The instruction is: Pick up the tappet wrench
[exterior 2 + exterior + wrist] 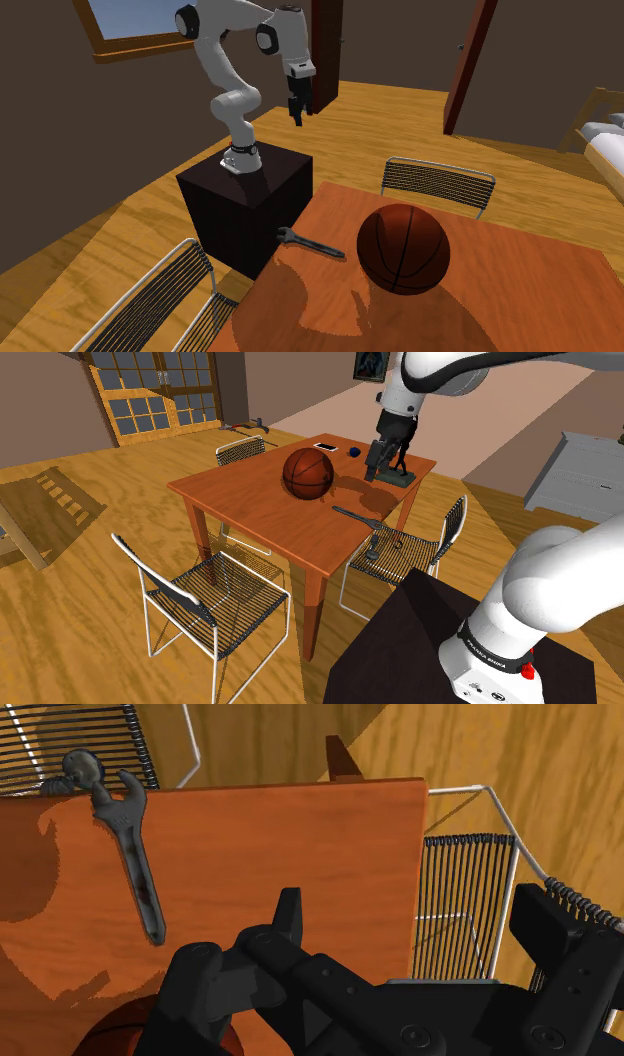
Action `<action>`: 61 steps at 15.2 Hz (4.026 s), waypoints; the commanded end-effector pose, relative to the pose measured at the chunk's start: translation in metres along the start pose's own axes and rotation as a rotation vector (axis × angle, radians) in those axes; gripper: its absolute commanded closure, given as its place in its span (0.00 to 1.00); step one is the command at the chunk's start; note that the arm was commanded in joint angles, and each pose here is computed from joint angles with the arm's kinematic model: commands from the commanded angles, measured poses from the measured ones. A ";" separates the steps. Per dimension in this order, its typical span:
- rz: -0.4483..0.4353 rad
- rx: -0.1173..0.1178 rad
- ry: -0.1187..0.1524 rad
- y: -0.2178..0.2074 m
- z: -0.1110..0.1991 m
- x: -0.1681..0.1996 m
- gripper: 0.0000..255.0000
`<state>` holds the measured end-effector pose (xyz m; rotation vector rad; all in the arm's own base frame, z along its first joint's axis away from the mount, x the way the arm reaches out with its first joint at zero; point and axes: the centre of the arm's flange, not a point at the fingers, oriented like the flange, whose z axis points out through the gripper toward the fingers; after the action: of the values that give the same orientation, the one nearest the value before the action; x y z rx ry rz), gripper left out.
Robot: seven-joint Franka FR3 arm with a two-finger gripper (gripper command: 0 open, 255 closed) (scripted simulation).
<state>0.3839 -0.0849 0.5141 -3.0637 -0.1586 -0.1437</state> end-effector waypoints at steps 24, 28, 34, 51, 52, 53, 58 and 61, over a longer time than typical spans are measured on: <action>0.007 -0.024 -0.107 0.232 0.223 0.091 0.00; 0.008 -0.027 -0.124 0.270 0.258 0.102 0.00; 0.008 -0.028 -0.128 0.280 0.292 0.102 0.00; 0.008 -0.028 -0.128 0.279 0.290 0.103 1.00; 0.008 -0.028 -0.128 0.279 0.285 0.103 1.00; 0.008 -0.028 -0.128 0.279 0.279 0.104 1.00; 0.008 -0.028 -0.128 0.277 0.253 0.106 1.00; 0.008 -0.028 -0.128 0.276 0.237 0.108 1.00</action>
<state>0.5411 -0.3303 0.2649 -3.1016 -0.1523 0.0508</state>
